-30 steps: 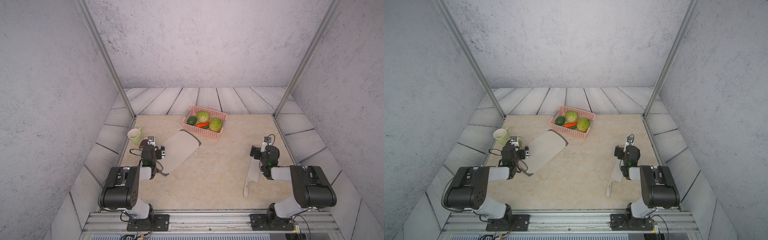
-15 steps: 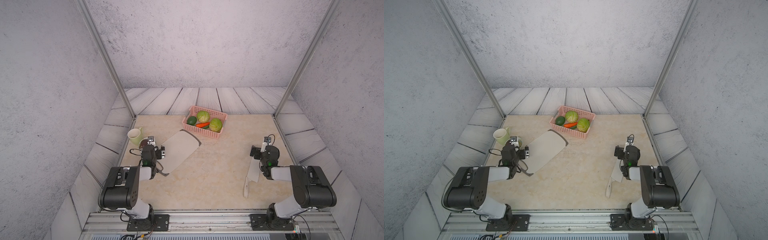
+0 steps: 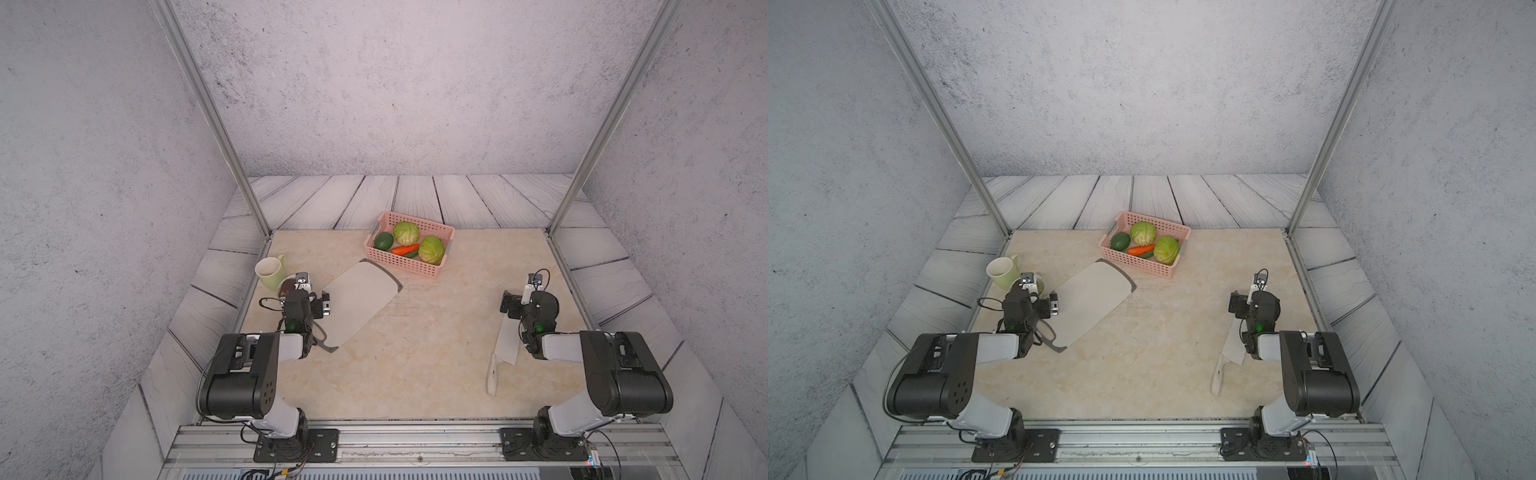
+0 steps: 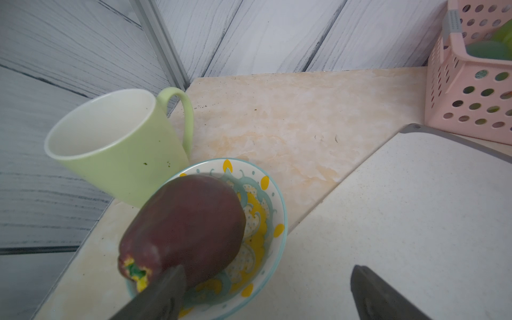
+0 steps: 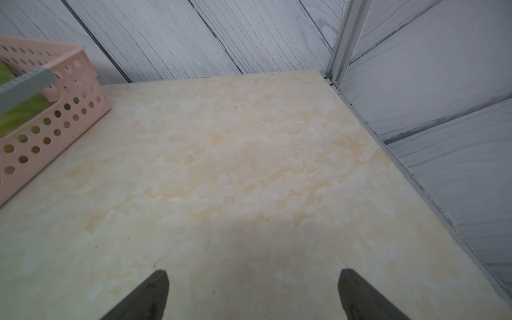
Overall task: Align the knife with the edge of the cutting board
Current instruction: Adjust the work surface at the center of the board.
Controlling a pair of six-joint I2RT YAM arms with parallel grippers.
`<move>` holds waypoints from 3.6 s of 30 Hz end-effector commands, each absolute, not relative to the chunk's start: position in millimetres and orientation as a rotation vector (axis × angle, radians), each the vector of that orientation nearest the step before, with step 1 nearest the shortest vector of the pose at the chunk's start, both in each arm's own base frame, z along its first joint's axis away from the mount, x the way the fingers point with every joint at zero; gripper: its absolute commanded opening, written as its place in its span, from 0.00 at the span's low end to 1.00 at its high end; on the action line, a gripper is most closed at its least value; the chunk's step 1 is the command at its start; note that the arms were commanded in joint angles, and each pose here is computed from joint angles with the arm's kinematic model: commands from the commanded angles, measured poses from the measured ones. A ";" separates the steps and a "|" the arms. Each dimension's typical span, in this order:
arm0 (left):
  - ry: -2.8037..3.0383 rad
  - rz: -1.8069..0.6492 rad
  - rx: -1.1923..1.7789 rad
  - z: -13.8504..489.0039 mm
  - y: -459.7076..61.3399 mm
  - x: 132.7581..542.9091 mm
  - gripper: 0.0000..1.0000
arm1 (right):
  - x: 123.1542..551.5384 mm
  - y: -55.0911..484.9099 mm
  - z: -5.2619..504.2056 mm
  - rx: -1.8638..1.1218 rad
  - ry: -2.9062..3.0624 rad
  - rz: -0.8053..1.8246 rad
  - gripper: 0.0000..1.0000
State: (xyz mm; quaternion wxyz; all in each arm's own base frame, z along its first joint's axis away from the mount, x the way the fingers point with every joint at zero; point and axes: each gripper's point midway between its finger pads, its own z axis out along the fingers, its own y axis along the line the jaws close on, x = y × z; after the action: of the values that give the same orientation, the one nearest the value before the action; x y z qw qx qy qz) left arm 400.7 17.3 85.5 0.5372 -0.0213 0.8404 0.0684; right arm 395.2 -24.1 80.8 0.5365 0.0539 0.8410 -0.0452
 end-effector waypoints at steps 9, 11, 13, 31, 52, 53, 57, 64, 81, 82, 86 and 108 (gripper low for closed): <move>1.960 0.154 -0.059 98.5 19.0 406.0 0.98 | 398.1 -22.2 89.2 0.118 1.987 -0.104 0.99; 1.960 0.155 -0.060 98.8 19.2 405.8 0.98 | 398.0 -22.4 89.1 0.117 1.987 -0.105 0.99; 1.961 0.154 -0.059 98.6 19.1 405.4 0.98 | 398.4 -22.1 89.4 0.116 1.986 -0.106 0.99; 1.977 0.339 -0.633 186.4 72.1 374.5 0.98 | 375.9 -32.4 146.7 0.386 2.129 -0.055 0.99; 2.420 -0.024 -0.872 164.3 14.3 301.6 0.98 | 288.0 132.8 152.2 -0.050 2.581 0.507 0.99; 2.435 -0.032 -0.894 158.5 13.1 297.0 0.98 | 284.4 137.1 151.1 -0.053 2.589 0.525 0.99; 2.493 -0.042 -0.936 138.7 9.3 283.5 0.99 | 272.5 152.4 149.8 -0.082 2.599 0.595 0.99; 2.624 -0.047 -0.995 109.0 6.9 270.9 1.00 | 253.8 166.1 152.8 -0.134 2.614 0.654 0.99; 2.876 -0.077 -1.108 45.1 8.1 278.0 0.73 | 242.8 171.9 149.7 -0.148 2.619 0.686 0.99; 2.878 -0.073 -1.113 43.1 8.5 278.0 0.71 | 242.3 172.0 149.1 -0.150 2.619 0.685 0.99; 2.902 -0.064 -1.123 34.6 8.5 281.2 0.67 | 242.2 174.0 147.8 -0.147 2.614 0.701 0.99; 3.058 0.015 -1.064 -1.4 5.0 292.3 0.30 | 243.7 183.8 136.7 -0.150 2.635 0.721 0.99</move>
State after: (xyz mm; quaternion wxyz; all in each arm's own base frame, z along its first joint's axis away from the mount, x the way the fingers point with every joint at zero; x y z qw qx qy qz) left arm 304.0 5.1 11.1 -0.0218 -0.3371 0.9412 -0.0115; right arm 243.1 180.3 138.2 0.2041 -0.0545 0.9441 0.2532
